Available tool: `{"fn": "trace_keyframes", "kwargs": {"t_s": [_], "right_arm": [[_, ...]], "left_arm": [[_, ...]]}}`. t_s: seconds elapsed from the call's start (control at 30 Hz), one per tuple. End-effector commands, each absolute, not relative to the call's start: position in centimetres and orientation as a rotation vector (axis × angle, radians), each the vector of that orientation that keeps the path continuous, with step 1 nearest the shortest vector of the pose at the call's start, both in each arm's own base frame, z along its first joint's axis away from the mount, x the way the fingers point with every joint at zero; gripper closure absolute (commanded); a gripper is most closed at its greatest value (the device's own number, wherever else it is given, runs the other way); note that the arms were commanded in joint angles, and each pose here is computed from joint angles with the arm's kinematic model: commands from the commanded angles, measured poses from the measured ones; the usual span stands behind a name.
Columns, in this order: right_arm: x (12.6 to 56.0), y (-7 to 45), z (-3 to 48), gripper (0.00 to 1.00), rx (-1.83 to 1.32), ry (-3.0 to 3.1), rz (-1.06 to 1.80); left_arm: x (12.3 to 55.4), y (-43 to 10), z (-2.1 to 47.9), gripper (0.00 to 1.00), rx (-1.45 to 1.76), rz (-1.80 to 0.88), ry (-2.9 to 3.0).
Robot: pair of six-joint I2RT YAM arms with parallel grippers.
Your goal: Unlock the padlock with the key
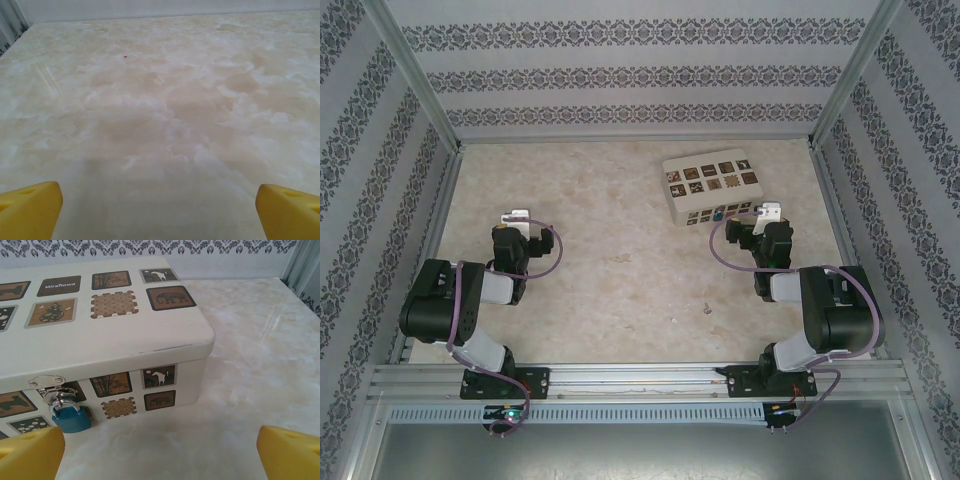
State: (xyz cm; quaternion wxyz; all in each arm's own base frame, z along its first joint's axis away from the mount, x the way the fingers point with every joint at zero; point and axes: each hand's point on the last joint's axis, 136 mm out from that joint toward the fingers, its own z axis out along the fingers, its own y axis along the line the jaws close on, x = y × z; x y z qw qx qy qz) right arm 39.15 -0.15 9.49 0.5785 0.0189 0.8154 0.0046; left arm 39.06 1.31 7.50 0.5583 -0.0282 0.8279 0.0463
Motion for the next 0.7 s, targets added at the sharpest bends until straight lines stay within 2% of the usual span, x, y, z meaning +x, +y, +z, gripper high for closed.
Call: {"fn": "trace_keyframes", "kwargs": {"t_s": [0.0, 0.57, 0.67], "right_arm": [[39.9, 0.0, 10.6, 0.01, 0.038, 1.865, 0.008], [39.8, 0.0, 10.6, 0.02, 0.04, 1.862, 0.008], [39.5, -0.3, 11.4, 0.01, 0.058, 1.843, -0.001]], "left_arm": [[39.9, 2.0, 9.0, 0.01, -0.098, 0.124, 1.894], [39.5, 2.3, 9.1, 0.01, -0.116, 0.13, 1.872], [38.7, 2.4, 10.5, 0.01, -0.125, 0.134, 1.829]]}}
